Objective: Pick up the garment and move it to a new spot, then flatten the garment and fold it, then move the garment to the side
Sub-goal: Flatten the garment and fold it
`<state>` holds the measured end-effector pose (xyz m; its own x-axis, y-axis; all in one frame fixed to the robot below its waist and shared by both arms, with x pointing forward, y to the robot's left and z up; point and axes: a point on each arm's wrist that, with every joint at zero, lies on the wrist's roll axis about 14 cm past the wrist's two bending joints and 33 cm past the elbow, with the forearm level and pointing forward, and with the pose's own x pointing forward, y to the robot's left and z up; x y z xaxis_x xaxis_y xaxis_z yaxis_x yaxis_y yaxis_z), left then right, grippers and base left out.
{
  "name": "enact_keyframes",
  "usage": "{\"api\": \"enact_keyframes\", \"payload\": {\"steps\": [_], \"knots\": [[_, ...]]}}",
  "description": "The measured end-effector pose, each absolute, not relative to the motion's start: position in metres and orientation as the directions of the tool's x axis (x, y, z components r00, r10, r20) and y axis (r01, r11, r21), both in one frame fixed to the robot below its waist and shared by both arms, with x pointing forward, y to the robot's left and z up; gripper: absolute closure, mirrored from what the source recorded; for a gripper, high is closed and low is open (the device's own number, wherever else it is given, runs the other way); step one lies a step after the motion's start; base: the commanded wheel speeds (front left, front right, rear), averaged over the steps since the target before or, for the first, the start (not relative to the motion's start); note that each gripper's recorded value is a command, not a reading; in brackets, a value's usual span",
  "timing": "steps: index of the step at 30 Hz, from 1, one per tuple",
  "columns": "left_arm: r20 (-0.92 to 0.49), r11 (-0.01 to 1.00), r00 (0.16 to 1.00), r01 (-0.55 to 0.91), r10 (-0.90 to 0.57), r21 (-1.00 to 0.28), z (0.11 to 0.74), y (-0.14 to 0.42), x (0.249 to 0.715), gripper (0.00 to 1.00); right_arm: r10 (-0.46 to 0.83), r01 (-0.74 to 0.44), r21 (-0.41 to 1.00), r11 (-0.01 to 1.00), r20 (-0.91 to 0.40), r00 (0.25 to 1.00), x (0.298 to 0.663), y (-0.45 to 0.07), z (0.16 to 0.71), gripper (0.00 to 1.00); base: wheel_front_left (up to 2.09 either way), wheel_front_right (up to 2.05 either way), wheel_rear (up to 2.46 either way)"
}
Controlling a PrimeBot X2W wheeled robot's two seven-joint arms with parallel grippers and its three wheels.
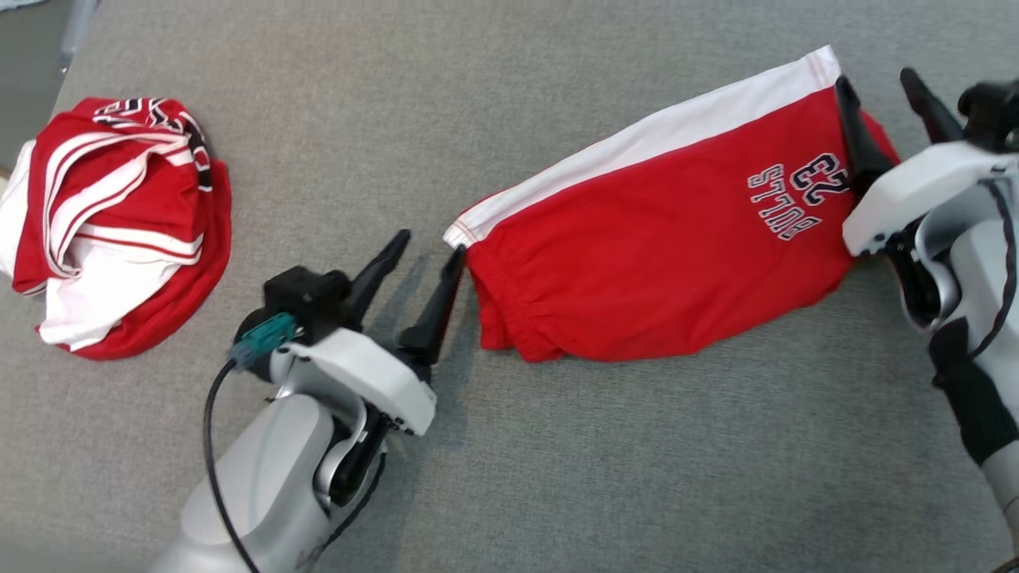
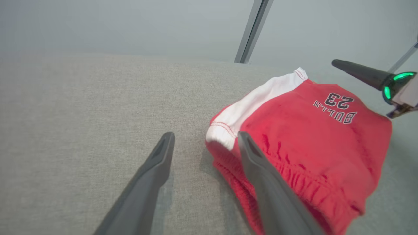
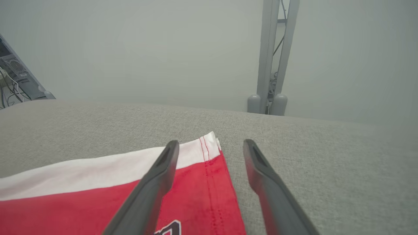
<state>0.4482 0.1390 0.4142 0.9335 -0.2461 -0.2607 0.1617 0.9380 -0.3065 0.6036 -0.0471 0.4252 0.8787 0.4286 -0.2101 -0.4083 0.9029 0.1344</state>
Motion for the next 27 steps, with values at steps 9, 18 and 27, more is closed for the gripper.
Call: {"api": "enact_keyframes", "payload": {"steps": [9, 18, 27], "knots": [[-0.113, 0.974, 0.989, 0.065, -0.091, -0.218, 0.454, 0.172, 0.449, 0.0, 0.374, -0.364, 0.14, 0.921, -0.055, 0.926, 0.569, -0.082, 0.466, 0.0, 0.0, 0.0, 0.0], [-0.004, 0.985, 1.0, 0.026, -0.027, -0.17, 0.49, 0.185, 0.437, 0.0, 0.295, -0.299, 0.105, 0.949, 0.051, 0.954, 0.514, -0.119, 0.493, 0.0, 0.0, 0.0, 0.0], [-0.013, 0.985, 0.999, 0.031, -0.034, -0.171, 0.489, 0.182, 0.422, 0.0, 0.228, -0.232, 0.118, 0.966, 0.044, 0.973, 0.468, -0.137, 0.487, 0.0, 0.0, 0.0, 0.0]]}}
